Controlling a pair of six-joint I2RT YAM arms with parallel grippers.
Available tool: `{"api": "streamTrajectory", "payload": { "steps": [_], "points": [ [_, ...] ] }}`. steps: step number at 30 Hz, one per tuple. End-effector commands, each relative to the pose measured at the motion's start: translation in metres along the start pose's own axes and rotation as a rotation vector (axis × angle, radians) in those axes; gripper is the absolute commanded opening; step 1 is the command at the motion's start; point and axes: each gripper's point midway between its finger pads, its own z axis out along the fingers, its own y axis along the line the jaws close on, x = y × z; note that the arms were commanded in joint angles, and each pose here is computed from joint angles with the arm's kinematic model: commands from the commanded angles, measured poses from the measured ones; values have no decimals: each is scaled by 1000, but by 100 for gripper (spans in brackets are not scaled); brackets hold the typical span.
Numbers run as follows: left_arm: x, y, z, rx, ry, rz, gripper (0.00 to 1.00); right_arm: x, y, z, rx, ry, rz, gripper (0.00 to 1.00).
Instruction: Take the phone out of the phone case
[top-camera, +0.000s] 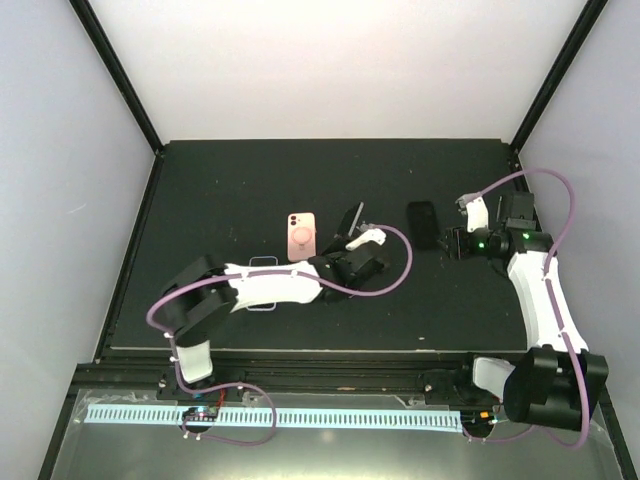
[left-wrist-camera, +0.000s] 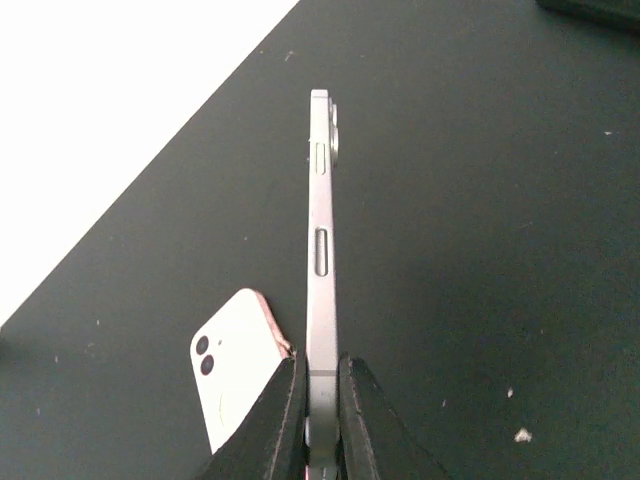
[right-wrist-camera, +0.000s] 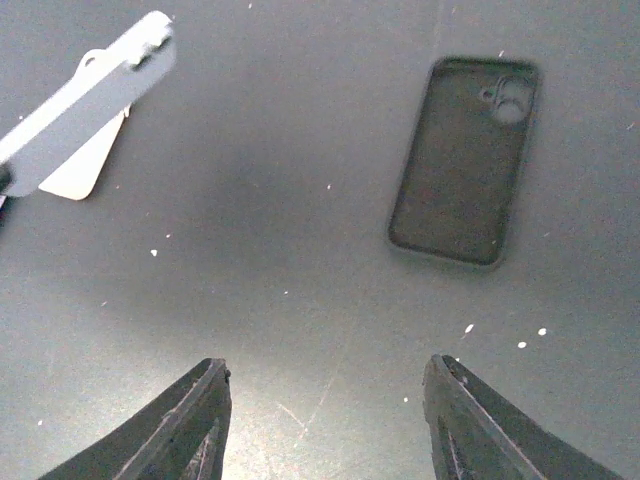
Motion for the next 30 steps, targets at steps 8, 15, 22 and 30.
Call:
{"api": "streamTrajectory", "payload": {
  "steps": [8, 15, 22, 30],
  "points": [
    [-18, -38, 50, -199, 119, 280, 2, -26, -38, -31, 302, -160, -95, 54],
    [-10, -65, 68, -213, 189, 361, 2, -31, -35, -39, 316, -206, -101, 54],
    [-6, -91, 81, -186, 206, 414, 16, -30, -36, -35, 311, -190, -102, 54],
    [-10, -106, 86, -116, 185, 376, 41, -29, -36, -34, 308, -186, -104, 54]
  ]
}}
